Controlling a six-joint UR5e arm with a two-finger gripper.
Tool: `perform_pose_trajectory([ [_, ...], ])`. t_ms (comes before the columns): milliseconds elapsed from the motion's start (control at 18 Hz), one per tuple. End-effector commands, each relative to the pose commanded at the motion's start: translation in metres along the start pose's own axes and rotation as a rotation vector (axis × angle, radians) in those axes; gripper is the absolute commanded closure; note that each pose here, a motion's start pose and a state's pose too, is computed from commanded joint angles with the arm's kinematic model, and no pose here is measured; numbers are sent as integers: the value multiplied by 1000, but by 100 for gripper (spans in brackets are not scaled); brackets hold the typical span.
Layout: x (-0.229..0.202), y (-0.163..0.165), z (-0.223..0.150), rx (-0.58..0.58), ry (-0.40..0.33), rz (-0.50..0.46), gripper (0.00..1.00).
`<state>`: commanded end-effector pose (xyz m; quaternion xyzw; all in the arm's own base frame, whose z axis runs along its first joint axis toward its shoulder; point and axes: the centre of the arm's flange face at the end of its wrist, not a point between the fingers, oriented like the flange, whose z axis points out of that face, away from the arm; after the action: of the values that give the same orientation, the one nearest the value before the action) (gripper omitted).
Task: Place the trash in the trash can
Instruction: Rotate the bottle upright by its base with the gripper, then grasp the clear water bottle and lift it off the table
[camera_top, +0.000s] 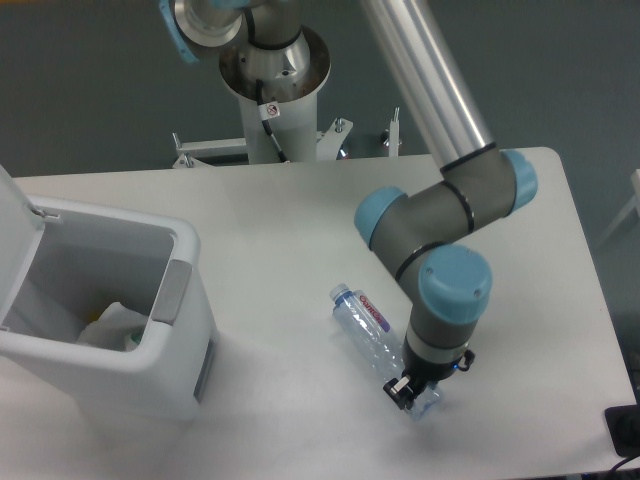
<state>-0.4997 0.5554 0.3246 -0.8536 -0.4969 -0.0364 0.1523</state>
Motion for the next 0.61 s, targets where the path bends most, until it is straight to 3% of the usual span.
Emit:
perform_pose_trajectory([
  [278, 26, -16, -91, 130, 167, 27, 66],
  [611, 57, -25, -175, 243, 327, 86, 66],
])
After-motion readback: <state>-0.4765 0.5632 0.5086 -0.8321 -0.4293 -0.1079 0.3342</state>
